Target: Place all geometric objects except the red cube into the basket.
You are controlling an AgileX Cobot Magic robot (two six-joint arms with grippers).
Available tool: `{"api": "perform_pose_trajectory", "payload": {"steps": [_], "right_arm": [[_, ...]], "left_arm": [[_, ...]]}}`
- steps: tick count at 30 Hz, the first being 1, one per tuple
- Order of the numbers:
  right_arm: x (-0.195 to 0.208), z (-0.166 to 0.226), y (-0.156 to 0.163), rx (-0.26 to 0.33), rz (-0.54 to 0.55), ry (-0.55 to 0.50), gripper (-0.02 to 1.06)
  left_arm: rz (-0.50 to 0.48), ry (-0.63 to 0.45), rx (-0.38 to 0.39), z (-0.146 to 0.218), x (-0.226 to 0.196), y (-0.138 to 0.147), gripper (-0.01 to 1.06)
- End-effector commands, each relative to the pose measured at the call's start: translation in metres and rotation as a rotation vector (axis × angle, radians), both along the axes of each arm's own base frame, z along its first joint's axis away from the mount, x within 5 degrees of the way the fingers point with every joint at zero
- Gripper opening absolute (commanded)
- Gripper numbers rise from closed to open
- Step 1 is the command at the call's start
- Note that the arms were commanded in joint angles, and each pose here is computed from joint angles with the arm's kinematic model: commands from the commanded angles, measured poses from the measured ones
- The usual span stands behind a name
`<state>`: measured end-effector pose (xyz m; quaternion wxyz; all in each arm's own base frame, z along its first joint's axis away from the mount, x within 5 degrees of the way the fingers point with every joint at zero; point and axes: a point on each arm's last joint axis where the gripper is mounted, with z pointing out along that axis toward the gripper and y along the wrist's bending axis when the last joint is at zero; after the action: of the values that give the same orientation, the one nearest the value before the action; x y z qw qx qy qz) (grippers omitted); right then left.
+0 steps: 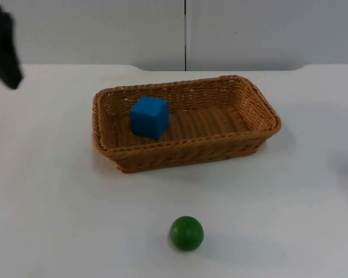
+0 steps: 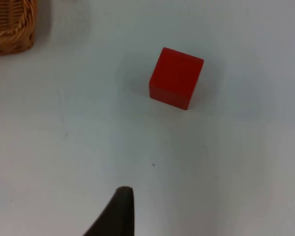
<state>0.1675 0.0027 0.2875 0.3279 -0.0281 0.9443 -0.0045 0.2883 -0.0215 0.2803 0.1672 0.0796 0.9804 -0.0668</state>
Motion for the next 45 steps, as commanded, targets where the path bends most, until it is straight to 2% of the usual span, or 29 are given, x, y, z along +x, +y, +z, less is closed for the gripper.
{"api": "perform_pose_trajectory", "payload": {"steps": [1,4,6,8,12,15,20,24,28,29,30,33,34,38,40,41,45], "right_arm": [[0.0,0.001,-0.001,-0.001,-0.004,-0.005,1.05],[0.0,0.001,-0.001,0.006,-0.008,0.002,1.05],[0.0,0.001,-0.001,0.006,-0.008,0.004,1.05],[-0.001,0.001,0.0,0.011,-0.008,0.008,1.05],[-0.001,0.001,0.0,0.014,-0.008,0.01,1.05],[-0.001,0.0,0.001,0.03,-0.01,0.012,1.05],[-0.003,-0.001,0.002,0.035,-0.008,0.034,1.05],[-0.004,-0.001,0.004,0.046,0.011,0.05,1.05],[-0.006,-0.001,0.021,0.047,0.151,0.054,1.05],[-0.006,-0.001,0.021,0.047,0.151,0.054,1.05],[-0.009,-0.002,0.033,0.036,0.234,0.064,1.05],[-0.013,-0.006,0.059,0.032,0.39,0.093,1.05],[-0.013,-0.006,0.059,0.032,0.39,0.093,1.05],[-0.014,-0.021,0.108,0.04,0.587,0.138,1.05],[-0.011,-0.038,0.135,0.011,0.663,0.156,1.05],[-0.011,-0.038,0.135,0.011,0.663,0.156,1.05],[0.001,-0.072,0.187,-0.094,0.761,0.197,1.05]], "left_arm": [[0.07,-0.038,-0.019,0.003,-0.024,0.014,1.05],[0.155,-0.097,-0.018,0.008,-0.058,0.03,1.05],[0.164,-0.103,-0.018,0.009,-0.064,0.031,1.05],[0.193,-0.152,-0.018,0.013,-0.089,0.033,1.05],[0.196,-0.18,-0.025,0.012,-0.112,0.029,1.05],[0.203,-0.241,-0.052,0.006,-0.136,0.024,1.05],[0.14,-0.334,-0.057,0.012,-0.154,0.015,1.05],[0.074,-0.339,-0.035,0.013,-0.162,0.009,1.05],[0.105,-0.352,-0.03,0.014,-0.16,0.01,1.05],[0.105,-0.352,-0.03,0.014,-0.16,0.01,1.05],[0.105,-0.355,-0.03,0.014,-0.16,0.01,1.05],[0.105,-0.355,-0.03,0.014,-0.16,0.01,1.05],[0.105,-0.355,-0.03,0.014,-0.16,0.01,1.05],[0.104,-0.354,-0.026,0.014,-0.16,0.01,1.05],[0.104,-0.354,-0.026,0.014,-0.16,0.01,1.05],[0.104,-0.354,-0.026,0.014,-0.16,0.01,1.05],[0.103,-0.353,-0.02,0.014,-0.16,0.011,1.05]]}}
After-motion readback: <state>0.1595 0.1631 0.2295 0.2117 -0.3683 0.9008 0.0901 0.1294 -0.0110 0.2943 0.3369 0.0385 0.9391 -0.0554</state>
